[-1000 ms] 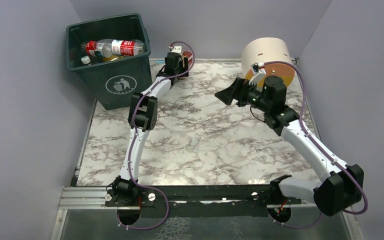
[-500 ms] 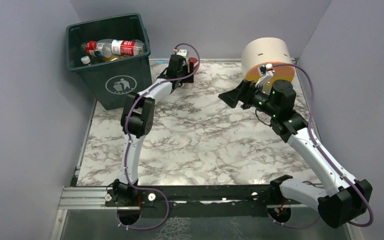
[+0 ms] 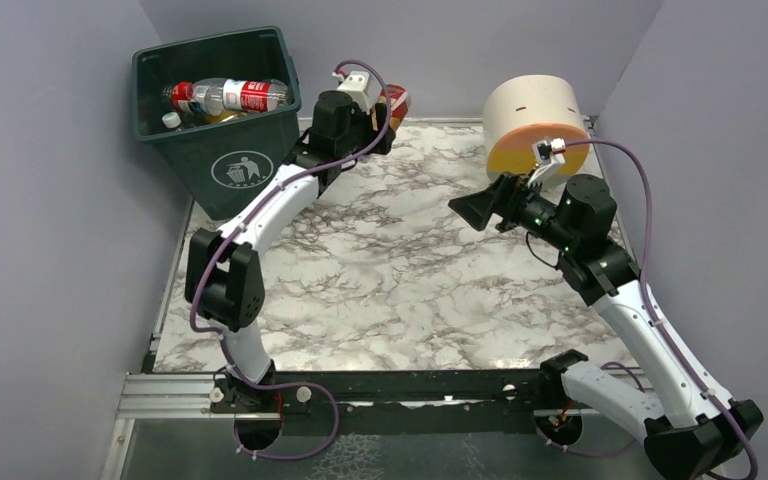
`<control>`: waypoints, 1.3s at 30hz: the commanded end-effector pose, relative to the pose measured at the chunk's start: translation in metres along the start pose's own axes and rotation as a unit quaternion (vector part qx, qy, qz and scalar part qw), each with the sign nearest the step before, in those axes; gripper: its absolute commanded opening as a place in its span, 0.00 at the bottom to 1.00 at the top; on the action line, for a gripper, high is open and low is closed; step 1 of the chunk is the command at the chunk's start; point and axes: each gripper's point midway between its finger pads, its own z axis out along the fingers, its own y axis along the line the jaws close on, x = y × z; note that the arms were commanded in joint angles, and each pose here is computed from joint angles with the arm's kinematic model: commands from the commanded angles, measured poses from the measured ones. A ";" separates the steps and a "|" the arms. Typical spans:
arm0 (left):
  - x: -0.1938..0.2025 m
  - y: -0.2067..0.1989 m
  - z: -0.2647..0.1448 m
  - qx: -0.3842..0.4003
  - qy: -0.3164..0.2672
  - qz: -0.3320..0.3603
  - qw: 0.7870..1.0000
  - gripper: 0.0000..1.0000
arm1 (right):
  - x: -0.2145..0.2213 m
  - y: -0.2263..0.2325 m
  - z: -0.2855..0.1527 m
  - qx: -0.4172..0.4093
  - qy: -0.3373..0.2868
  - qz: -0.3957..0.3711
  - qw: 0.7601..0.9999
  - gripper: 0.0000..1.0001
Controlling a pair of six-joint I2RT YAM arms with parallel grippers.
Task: Put the plastic bottles in the bin
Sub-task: Pick up the plastic bottle at the center of the board, then place the plastic bottle in the trash bin.
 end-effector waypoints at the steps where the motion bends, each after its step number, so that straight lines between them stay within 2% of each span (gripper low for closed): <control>1: -0.046 -0.023 -0.048 0.032 -0.032 0.001 0.999 0.64 | 0.003 0.001 -0.008 0.006 0.002 -0.003 1.000 1.00; 6: -0.099 -0.036 -0.094 0.040 -0.085 0.008 0.996 0.65 | 0.004 0.002 -0.009 0.004 0.004 0.001 1.000 1.00; 10: -0.138 -0.028 -0.123 0.022 -0.123 0.014 0.992 0.65 | 0.004 0.005 -0.011 -0.001 0.005 0.001 1.000 1.00; 17: -0.191 0.050 -0.169 -0.037 -0.177 -0.022 0.983 0.66 | 0.002 0.007 -0.012 -0.002 0.005 -0.001 1.000 1.00; 21: -0.207 0.097 -0.196 -0.086 -0.197 -0.039 0.976 0.66 | 0.004 0.007 -0.012 -0.004 0.006 0.001 1.000 1.00; 29: -0.203 0.183 -0.244 -0.191 -0.212 -0.081 0.955 0.66 | 0.008 0.006 -0.011 -0.008 0.011 0.006 1.000 1.00; 35: -0.177 0.241 -0.279 -0.266 -0.206 -0.122 0.934 0.66 | 0.015 0.003 -0.007 -0.010 0.019 0.014 1.000 1.00; 39: -0.152 0.268 -0.285 -0.294 -0.189 -0.142 0.926 0.66 | 0.018 0.001 -0.005 -0.013 0.021 0.018 1.000 1.00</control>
